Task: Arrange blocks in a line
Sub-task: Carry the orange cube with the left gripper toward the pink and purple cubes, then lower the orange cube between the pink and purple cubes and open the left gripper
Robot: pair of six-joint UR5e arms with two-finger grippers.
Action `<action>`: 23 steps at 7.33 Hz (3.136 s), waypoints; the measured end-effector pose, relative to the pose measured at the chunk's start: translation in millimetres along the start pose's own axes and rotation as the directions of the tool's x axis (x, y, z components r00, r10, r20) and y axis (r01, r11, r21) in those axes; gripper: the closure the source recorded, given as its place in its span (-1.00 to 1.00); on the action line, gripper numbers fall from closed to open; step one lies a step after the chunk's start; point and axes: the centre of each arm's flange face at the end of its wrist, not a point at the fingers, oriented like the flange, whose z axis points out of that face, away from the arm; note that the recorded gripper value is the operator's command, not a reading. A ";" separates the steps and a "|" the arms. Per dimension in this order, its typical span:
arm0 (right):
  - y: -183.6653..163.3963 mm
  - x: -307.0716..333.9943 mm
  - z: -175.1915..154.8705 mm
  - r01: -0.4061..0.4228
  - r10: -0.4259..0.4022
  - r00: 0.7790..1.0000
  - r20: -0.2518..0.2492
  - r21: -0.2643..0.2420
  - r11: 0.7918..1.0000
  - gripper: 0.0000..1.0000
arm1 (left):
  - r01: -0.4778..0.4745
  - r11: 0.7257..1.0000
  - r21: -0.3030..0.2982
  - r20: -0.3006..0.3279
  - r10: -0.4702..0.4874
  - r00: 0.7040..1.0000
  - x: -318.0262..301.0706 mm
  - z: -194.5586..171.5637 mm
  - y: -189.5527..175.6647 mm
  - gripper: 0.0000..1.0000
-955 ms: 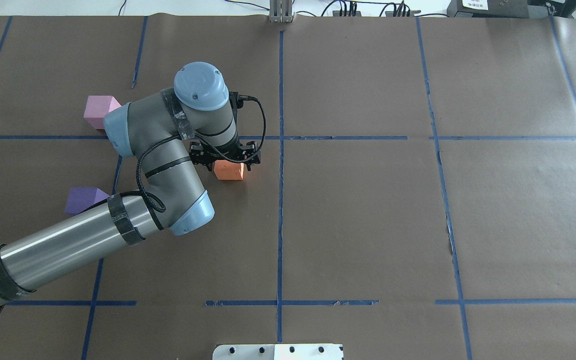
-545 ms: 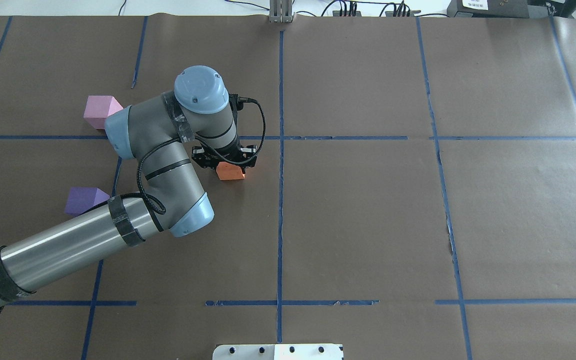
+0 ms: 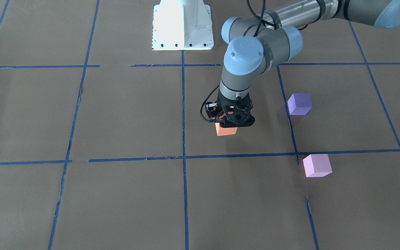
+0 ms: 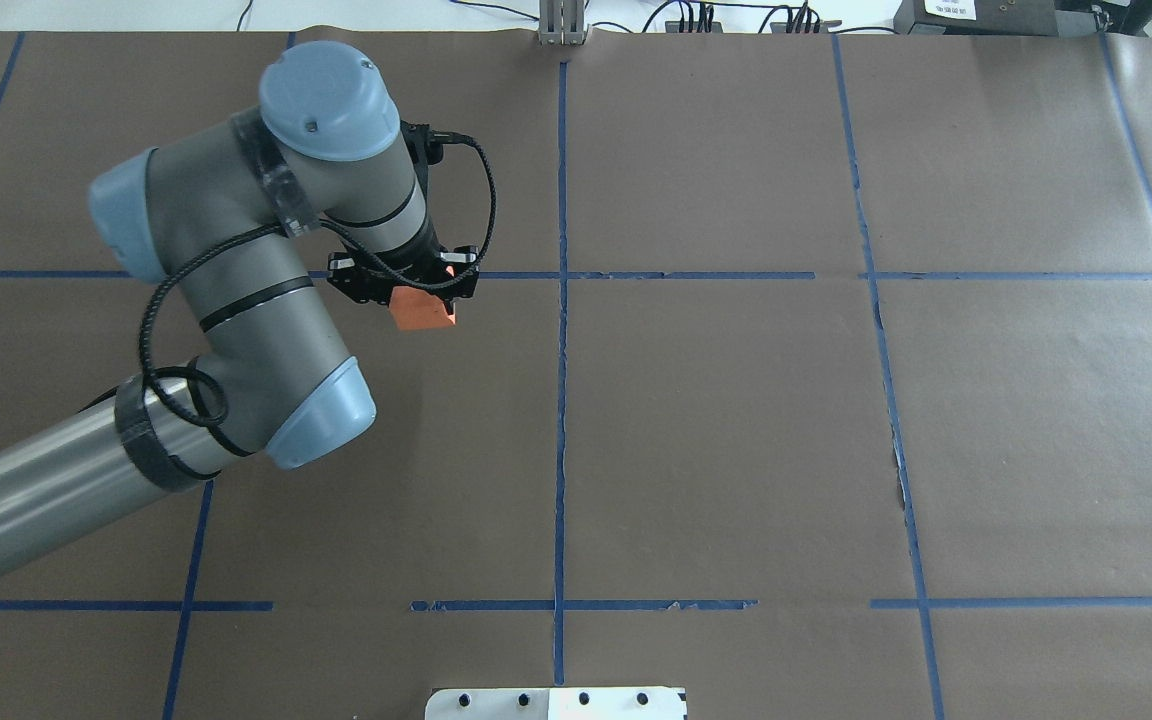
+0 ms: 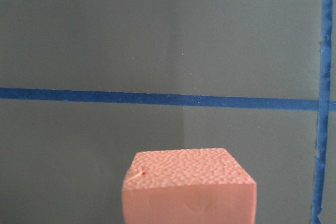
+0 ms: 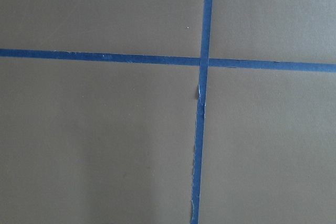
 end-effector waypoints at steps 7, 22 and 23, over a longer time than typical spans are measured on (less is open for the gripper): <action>-0.3 0.0 -0.2 0.000 0.000 1.000 0.000 0.000 1.000 -1.00 | -0.166 0.985 0.049 0.043 0.164 0.985 -193.1 25.1 -4.5 1.00; -0.2 0.0 -0.3 0.000 0.000 1.000 -0.001 0.001 1.000 -1.00 | -0.130 0.988 -0.078 0.088 0.137 0.987 -275.7 93.8 -60.5 -1.00; -0.3 0.0 -0.3 0.000 0.000 1.000 -0.001 0.001 1.000 -1.00 | -0.134 0.988 -0.078 0.088 0.140 0.986 -276.5 93.3 -61.1 -1.00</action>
